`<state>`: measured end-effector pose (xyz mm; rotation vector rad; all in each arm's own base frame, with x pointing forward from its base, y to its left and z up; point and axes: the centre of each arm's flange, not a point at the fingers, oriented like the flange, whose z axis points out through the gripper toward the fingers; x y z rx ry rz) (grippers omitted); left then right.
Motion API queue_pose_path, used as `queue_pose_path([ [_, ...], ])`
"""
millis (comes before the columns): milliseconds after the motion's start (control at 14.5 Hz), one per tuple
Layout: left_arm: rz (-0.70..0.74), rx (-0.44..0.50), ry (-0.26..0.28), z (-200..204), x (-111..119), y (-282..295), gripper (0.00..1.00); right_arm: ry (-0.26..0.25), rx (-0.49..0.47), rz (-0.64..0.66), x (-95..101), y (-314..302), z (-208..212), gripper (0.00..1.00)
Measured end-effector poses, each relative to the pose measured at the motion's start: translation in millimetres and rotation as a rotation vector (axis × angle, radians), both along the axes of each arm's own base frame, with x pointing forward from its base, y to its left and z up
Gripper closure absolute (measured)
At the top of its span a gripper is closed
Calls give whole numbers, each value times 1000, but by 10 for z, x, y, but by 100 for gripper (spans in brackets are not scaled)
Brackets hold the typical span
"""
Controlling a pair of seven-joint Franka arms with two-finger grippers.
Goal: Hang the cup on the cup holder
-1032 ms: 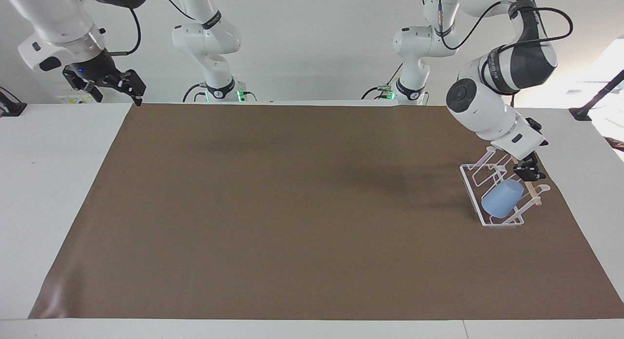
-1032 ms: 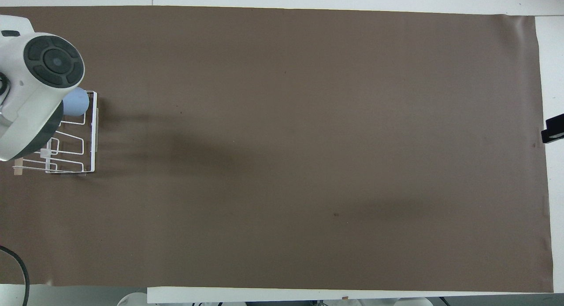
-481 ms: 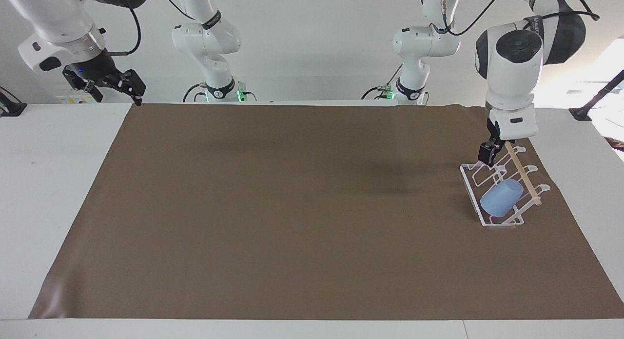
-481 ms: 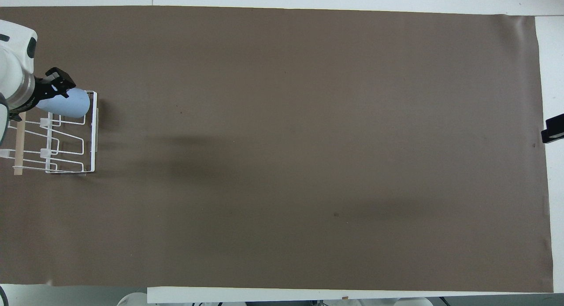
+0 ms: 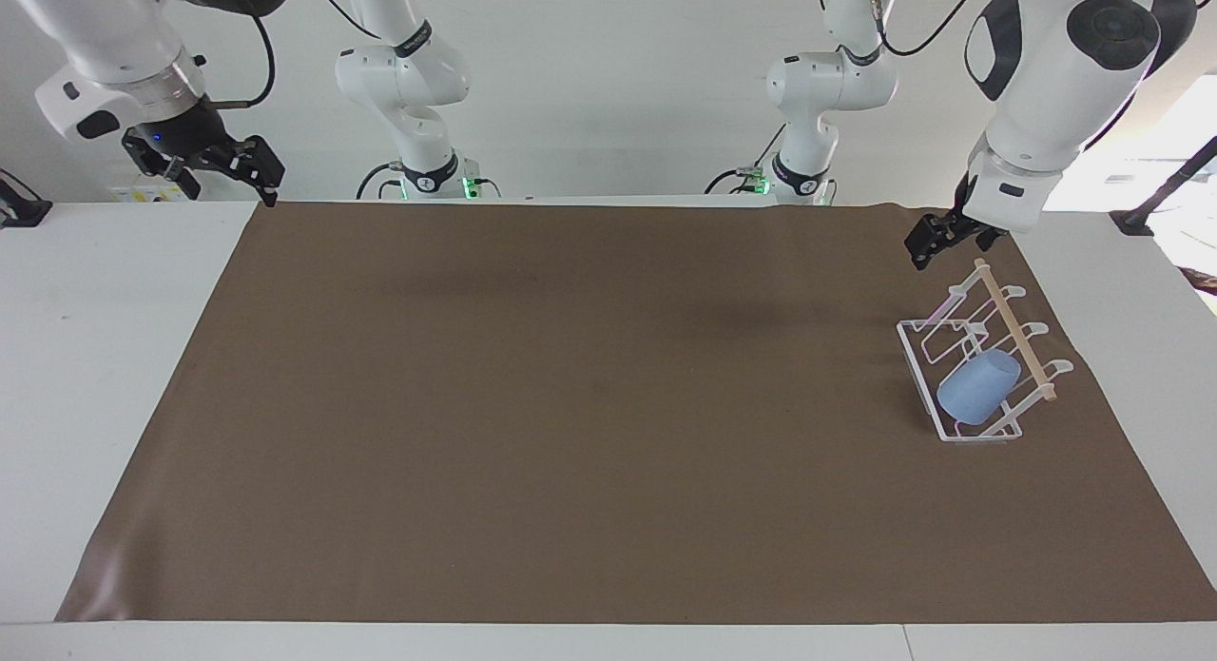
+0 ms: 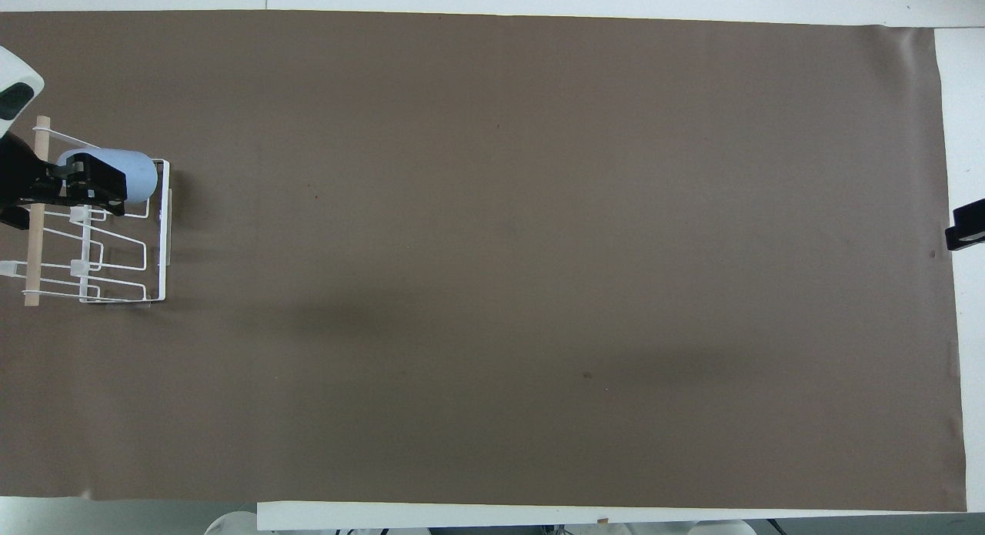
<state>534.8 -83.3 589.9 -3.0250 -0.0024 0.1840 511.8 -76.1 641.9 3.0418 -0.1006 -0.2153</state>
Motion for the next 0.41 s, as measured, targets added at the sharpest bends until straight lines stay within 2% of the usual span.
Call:
queue_pose_path([
  [206, -102, -103, 9, 83, 8, -10, 0, 0, 0, 0, 0, 0, 0, 0],
  [413, -114, -132, 1, 141, 43, 55, 0, 0, 0, 0, 0, 0, 0, 0],
])
